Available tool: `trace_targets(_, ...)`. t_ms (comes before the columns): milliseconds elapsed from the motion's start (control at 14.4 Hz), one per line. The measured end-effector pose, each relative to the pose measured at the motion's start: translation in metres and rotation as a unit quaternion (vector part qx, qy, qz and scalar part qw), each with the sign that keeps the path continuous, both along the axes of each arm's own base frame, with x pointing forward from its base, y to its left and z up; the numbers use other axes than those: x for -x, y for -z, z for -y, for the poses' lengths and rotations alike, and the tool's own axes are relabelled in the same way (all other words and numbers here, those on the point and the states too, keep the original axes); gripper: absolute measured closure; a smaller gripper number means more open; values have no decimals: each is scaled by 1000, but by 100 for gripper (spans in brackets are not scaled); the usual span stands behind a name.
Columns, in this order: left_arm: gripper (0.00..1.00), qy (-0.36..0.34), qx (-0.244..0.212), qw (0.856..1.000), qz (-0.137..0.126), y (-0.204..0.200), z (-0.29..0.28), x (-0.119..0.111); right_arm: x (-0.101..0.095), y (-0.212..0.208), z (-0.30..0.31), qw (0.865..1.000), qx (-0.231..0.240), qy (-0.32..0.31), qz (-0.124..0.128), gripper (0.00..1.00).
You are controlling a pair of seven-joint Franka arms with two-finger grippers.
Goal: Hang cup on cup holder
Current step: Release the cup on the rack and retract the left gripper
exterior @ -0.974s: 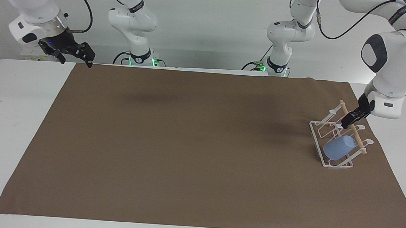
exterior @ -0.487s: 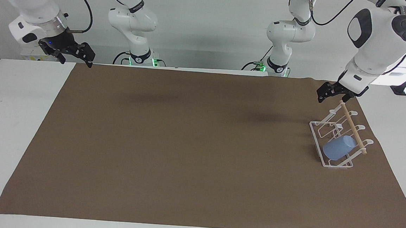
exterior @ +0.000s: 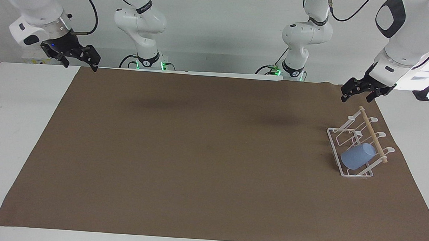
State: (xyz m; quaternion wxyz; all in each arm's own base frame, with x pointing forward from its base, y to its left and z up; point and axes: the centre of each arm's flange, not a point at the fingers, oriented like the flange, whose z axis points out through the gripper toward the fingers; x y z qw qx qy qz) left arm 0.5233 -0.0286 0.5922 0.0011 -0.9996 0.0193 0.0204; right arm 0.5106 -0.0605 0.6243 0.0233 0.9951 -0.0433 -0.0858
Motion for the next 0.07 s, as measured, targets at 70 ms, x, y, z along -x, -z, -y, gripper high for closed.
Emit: trace_targets(70, 0, -1, 0, 1000, 2, -2, -1, 0, 0, 0, 0, 1000, 0, 0, 0, 0)
